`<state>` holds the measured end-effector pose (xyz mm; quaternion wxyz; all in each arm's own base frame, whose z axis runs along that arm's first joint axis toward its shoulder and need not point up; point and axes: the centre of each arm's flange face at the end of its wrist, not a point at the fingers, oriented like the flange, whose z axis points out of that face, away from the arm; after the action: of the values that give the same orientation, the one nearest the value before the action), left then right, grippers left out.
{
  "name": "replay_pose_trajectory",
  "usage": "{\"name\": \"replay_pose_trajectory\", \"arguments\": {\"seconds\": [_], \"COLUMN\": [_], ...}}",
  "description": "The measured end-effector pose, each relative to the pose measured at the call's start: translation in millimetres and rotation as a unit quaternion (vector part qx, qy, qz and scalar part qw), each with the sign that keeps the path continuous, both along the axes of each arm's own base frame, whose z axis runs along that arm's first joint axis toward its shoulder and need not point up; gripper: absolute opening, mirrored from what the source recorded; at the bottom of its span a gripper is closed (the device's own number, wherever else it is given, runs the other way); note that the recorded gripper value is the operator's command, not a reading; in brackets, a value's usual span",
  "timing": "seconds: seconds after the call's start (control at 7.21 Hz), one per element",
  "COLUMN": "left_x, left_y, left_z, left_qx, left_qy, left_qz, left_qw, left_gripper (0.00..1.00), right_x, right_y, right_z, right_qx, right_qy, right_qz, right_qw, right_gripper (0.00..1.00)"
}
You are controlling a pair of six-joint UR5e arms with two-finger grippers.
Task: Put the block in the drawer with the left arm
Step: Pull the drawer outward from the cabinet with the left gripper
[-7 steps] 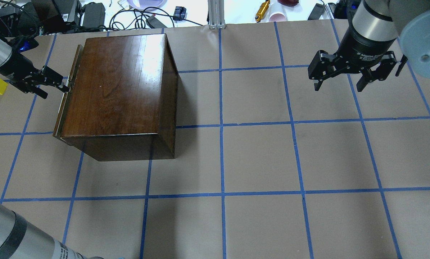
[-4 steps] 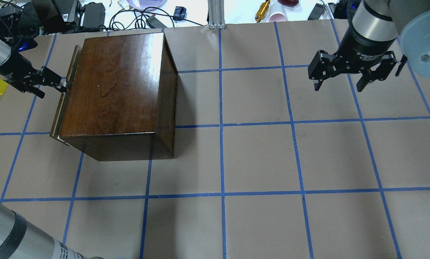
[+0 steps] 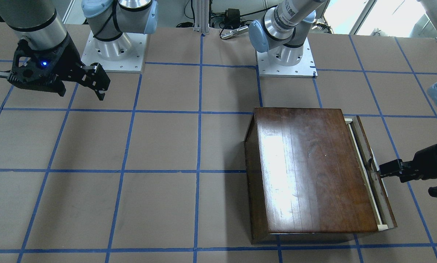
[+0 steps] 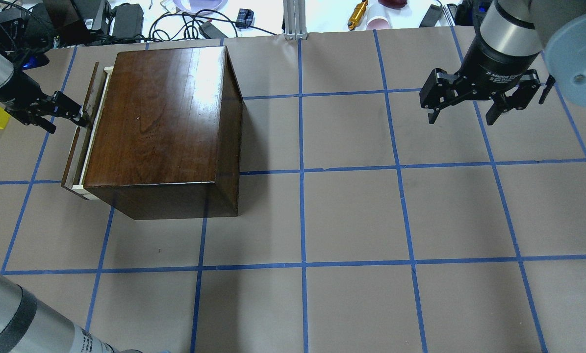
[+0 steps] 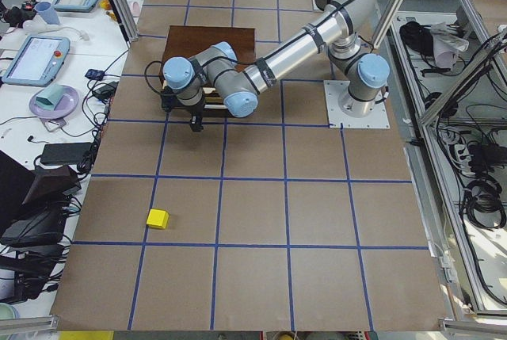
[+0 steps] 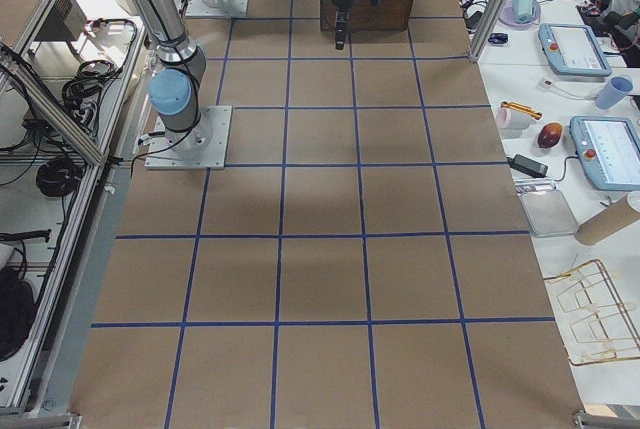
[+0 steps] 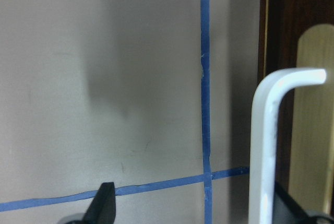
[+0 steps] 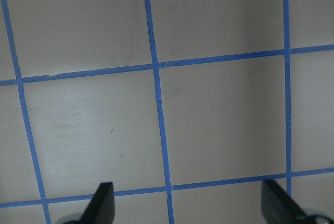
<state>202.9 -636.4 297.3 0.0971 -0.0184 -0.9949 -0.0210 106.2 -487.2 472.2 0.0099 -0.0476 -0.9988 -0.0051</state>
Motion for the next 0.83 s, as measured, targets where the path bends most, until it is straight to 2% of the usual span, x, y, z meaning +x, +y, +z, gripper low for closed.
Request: {"name": "replay_pose_trajectory", "arguments": {"seconds": [0.83], "left_x": [8.4], "left_y": [-5.8], "left_z": [0.6], "left_qx": [-0.004], "left_qy": [-0.026], "left_qz": [-0.014], "left_qw": [0.9995], "left_gripper": [1.00], "right_x": [0.0], "right_y": [0.0], "right_z": [0.0], "right_qx": [0.000], "right_qy": [0.000], "right_qz": [0.000], "right_qw": [1.0000], "right_gripper": [1.00]}}
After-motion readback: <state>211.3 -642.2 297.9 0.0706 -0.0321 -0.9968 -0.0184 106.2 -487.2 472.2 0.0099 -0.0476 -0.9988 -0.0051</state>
